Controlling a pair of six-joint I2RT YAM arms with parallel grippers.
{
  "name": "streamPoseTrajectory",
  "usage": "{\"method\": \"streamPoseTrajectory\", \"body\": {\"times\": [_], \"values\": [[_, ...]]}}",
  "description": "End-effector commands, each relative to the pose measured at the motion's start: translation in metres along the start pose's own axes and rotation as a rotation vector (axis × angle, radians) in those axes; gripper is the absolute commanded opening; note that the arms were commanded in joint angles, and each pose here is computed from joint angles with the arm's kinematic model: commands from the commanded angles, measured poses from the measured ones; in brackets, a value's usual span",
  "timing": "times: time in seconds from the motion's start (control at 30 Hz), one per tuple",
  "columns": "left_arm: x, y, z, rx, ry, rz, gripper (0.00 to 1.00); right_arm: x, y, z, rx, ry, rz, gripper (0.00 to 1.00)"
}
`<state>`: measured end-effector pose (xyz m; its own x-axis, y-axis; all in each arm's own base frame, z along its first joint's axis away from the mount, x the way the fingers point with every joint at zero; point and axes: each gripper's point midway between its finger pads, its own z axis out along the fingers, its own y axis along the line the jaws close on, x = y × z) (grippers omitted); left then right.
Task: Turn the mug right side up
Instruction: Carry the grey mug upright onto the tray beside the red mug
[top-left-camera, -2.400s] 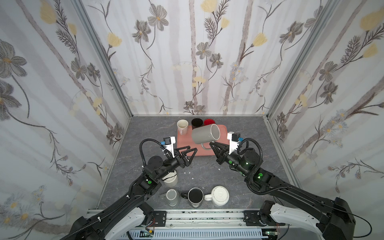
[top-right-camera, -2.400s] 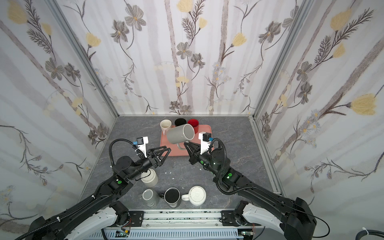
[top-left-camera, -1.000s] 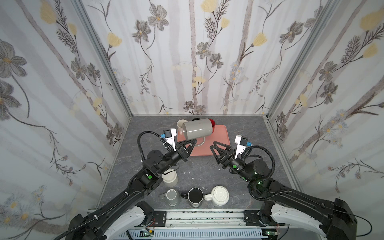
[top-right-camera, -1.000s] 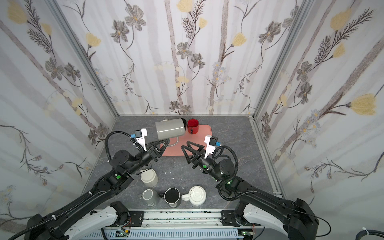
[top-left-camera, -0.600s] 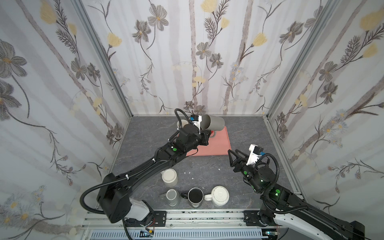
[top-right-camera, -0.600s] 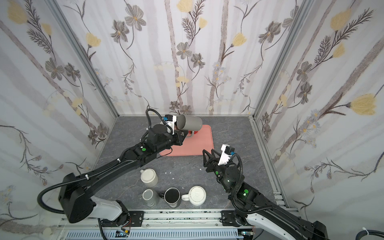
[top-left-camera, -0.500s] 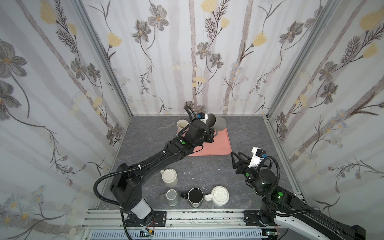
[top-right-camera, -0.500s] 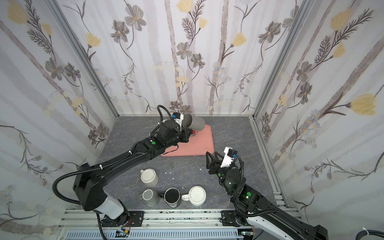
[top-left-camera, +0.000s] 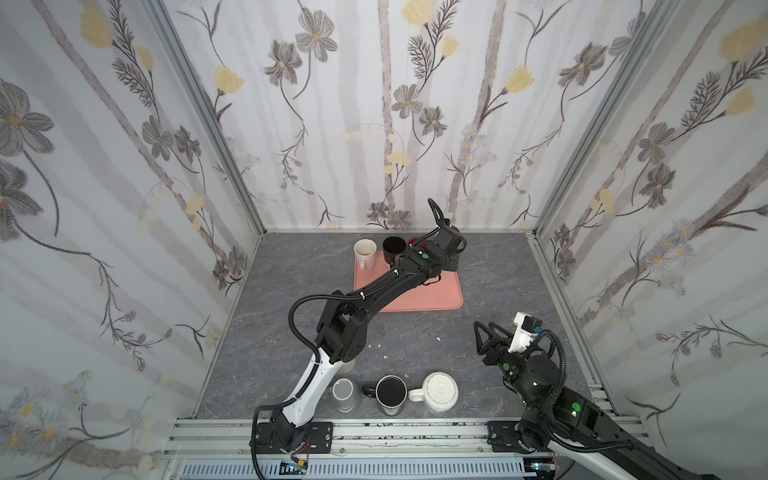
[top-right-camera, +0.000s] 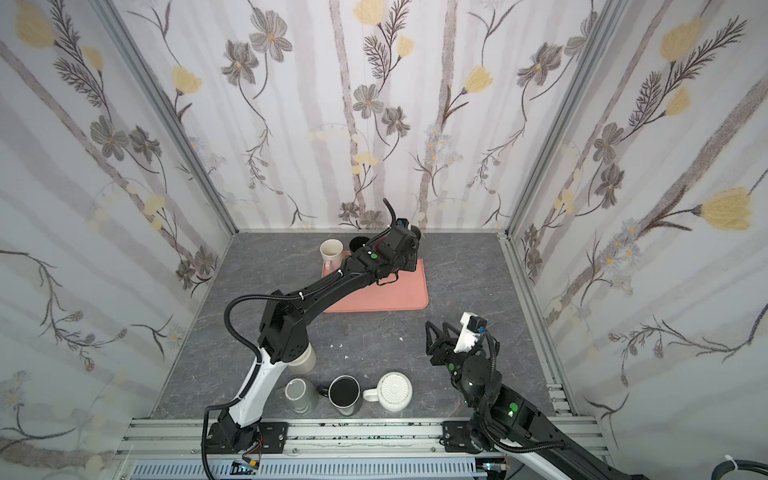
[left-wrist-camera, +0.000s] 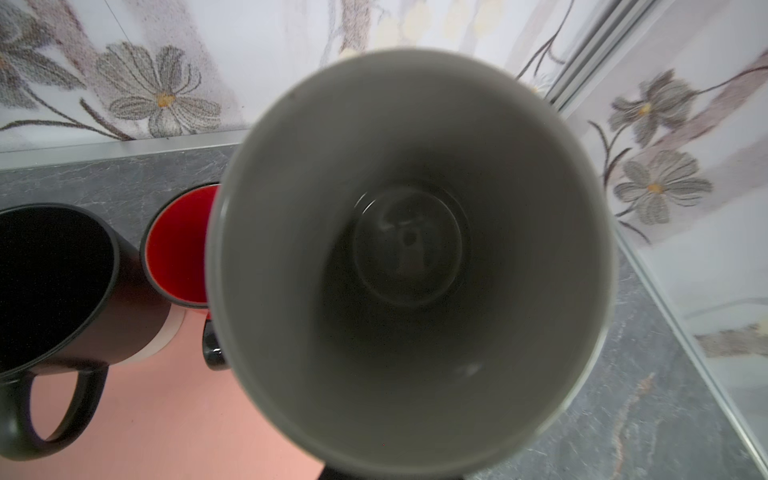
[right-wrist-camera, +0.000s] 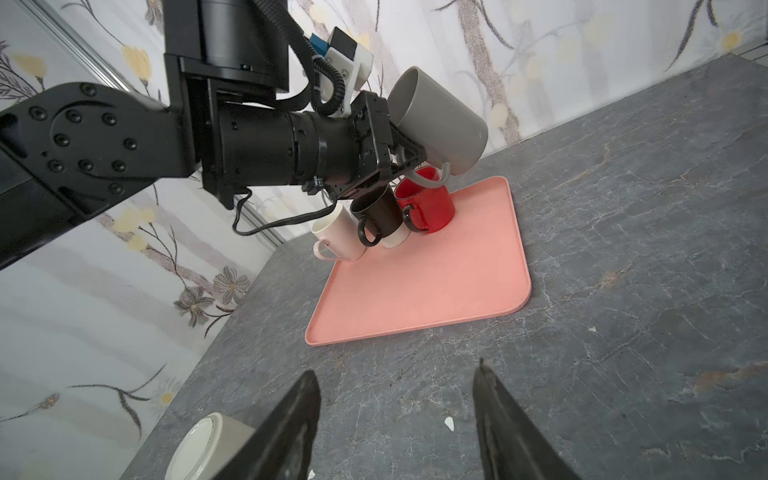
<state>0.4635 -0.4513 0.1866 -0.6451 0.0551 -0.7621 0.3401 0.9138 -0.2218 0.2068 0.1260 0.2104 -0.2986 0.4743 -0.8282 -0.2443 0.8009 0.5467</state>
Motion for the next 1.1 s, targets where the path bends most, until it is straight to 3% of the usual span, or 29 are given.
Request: {"method": "streamPoseTrajectory", "body": {"times": [0.0,0.8,1.07], "values": [[-0.005,0.005,0.012,-0.065,-0.025,0.02,0.0,0.012,-0.01,-0.001,0.017,0.027,0.013,0.59],[0.031,0.036,0.069,-0.178,0.021,-0.009,0.0,0.023,-0.024,-0.006,0.036,0.034,-0.011,0.62],[0.032,0.029,0.074,-0.132,0.024,-0.026,0.24,0.024,-0.025,-0.005,0.046,0.036,-0.01,0.64]]}}
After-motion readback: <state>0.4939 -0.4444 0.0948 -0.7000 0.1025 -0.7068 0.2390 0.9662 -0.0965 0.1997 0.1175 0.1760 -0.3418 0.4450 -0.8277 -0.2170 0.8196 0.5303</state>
